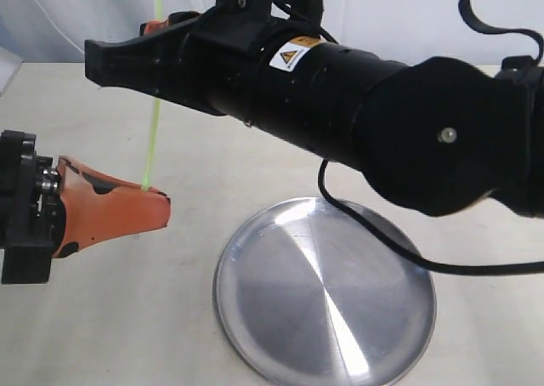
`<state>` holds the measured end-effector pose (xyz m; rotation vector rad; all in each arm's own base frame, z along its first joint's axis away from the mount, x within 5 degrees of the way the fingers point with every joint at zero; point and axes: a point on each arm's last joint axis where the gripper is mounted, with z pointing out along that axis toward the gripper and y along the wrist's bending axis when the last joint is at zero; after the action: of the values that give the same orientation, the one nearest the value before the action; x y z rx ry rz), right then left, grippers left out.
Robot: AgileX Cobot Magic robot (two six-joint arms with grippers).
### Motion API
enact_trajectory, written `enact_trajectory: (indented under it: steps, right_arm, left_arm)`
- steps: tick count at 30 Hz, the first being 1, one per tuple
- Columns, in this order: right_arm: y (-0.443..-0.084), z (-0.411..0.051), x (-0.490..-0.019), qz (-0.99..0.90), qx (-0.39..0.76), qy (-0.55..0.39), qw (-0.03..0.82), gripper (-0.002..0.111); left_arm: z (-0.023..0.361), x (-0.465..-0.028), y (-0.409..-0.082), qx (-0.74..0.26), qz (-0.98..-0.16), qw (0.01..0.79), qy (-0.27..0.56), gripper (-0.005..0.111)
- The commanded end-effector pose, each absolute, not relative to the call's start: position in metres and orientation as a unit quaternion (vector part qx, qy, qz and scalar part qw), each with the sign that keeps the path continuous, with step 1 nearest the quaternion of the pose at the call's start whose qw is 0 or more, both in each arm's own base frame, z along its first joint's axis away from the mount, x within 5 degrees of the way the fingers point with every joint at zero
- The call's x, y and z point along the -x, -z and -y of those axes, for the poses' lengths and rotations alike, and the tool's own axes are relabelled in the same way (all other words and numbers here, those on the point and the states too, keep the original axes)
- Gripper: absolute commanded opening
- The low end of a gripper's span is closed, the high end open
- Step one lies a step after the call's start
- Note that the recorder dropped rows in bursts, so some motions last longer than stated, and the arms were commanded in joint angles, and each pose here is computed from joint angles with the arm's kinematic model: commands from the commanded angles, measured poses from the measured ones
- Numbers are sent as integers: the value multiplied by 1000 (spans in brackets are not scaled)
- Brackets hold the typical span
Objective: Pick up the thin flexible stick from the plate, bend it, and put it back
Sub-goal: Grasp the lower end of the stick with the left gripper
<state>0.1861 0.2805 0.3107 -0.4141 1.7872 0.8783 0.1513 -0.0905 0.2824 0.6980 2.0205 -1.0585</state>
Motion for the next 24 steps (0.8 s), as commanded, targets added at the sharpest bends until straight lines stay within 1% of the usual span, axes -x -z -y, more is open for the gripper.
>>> enact_trajectory:
  steps: [1, 6, 17, 24]
  right_arm:
    - [-293, -286, -187, -765, 200, -348, 504, -1]
    - [-287, -289, -190, -770, 197, -344, 501, -1]
    - [-287, -289, -190, -770, 195, -343, 501, -1]
    - [-284, -289, -188, -778, 199, -346, 485, -1]
  left_arm:
    - [92, -153, -293, -271, -767, 398, 424, 0]
    - [92, -155, -297, -272, -765, 406, 419, 0]
    - [87, -164, -296, -253, -776, 437, 379, 0]
    - [85, -167, -296, -249, -778, 450, 361, 0]
